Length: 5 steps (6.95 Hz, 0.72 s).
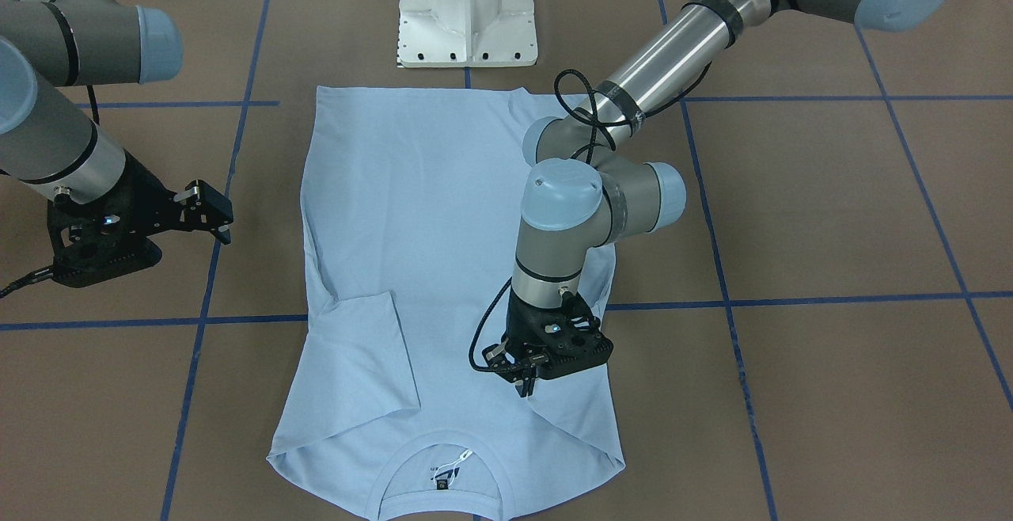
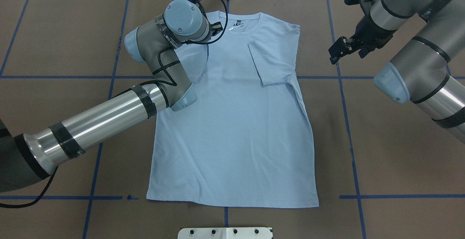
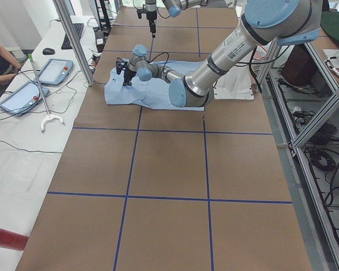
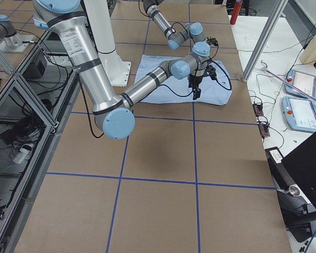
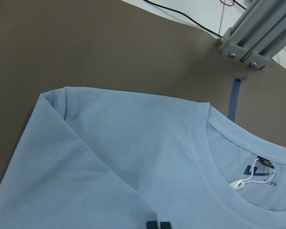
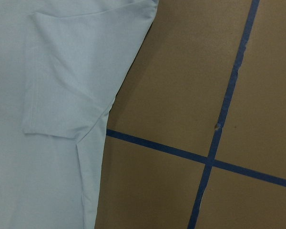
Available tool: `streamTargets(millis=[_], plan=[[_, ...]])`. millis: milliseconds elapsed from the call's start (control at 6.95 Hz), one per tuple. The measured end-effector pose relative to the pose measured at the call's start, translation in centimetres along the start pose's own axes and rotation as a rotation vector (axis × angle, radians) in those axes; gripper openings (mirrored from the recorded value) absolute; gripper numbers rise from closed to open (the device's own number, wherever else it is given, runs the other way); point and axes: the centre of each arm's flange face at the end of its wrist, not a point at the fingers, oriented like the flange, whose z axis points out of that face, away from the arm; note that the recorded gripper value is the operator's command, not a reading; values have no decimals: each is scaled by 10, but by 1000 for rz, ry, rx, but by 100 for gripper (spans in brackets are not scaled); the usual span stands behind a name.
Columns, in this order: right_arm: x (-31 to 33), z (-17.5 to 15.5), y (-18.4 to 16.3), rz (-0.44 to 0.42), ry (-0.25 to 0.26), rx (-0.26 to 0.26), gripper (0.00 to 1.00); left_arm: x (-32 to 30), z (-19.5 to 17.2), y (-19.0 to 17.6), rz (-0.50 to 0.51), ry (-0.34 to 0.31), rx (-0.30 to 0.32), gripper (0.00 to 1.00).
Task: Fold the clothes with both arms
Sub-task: 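Grasp the sleeve with the left gripper and fold it onto the chest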
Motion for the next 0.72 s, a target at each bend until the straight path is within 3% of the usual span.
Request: streamTargets(millis=[719], plan=[[-3, 3, -4, 6, 1, -4, 100, 3, -7, -1, 49, 37, -11, 100]])
